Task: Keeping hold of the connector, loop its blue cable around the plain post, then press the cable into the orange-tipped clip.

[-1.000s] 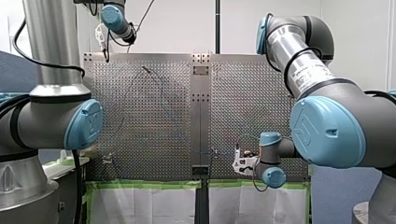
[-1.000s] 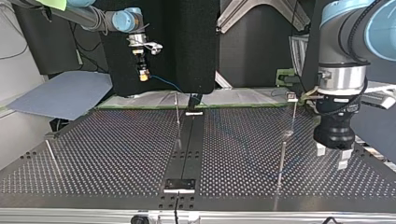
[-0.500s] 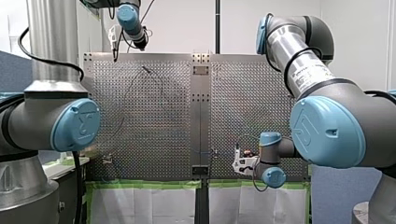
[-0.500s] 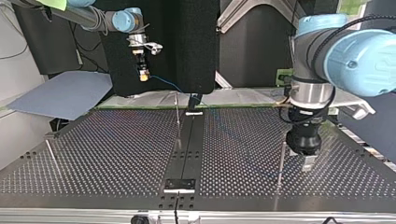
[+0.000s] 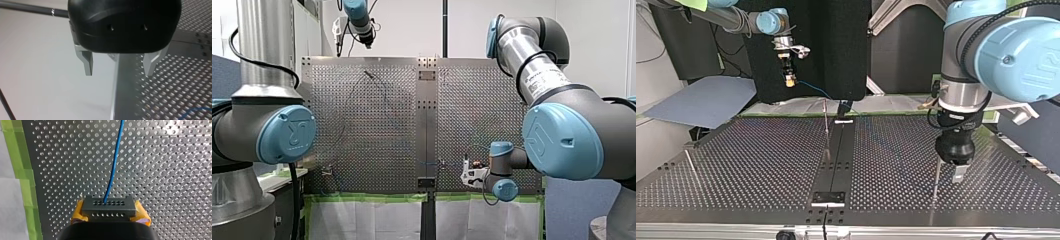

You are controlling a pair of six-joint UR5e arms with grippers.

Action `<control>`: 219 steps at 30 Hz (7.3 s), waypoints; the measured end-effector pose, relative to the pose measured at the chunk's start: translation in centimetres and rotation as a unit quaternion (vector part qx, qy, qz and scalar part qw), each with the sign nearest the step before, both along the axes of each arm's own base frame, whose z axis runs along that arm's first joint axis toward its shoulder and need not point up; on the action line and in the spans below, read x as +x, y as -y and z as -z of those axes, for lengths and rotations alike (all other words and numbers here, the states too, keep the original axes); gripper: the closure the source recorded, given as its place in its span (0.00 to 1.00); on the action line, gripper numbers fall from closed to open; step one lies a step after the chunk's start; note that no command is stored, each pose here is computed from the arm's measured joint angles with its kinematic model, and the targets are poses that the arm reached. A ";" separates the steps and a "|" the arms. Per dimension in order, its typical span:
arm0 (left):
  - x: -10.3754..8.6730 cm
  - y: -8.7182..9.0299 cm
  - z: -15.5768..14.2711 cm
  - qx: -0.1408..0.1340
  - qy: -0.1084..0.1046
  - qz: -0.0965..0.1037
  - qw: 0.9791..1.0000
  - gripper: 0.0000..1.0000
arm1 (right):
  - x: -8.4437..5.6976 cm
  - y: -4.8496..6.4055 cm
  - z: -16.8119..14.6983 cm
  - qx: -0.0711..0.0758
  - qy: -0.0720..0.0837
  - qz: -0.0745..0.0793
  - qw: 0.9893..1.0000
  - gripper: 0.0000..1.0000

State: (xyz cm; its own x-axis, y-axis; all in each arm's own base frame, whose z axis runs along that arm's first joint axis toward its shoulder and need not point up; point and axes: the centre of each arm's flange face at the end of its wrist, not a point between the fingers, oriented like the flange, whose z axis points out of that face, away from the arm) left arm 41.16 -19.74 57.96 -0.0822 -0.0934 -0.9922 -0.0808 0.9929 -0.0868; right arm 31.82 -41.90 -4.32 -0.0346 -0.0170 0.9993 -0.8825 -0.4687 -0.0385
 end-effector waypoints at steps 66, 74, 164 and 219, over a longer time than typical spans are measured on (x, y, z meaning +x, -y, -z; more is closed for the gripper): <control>-2.6 -2.7 4.3 0.068 -0.170 -0.089 0.979 0.00 | 0.1 0.0 0.0 0.000 0.000 -0.004 1.000 1.00; -2.6 -2.5 4.3 0.069 -0.166 -0.084 0.980 0.00 | 0.1 0.0 0.0 -0.001 0.000 -0.004 1.000 1.00; 16.3 9.1 17.2 0.275 -0.039 -0.088 0.957 0.00 | 0.1 -0.1 0.1 0.009 0.008 -0.005 1.000 1.00; 17.0 13.0 35.9 0.363 -0.143 -0.059 0.919 0.00 | 0.1 -0.1 0.1 0.008 0.008 -0.005 1.000 1.00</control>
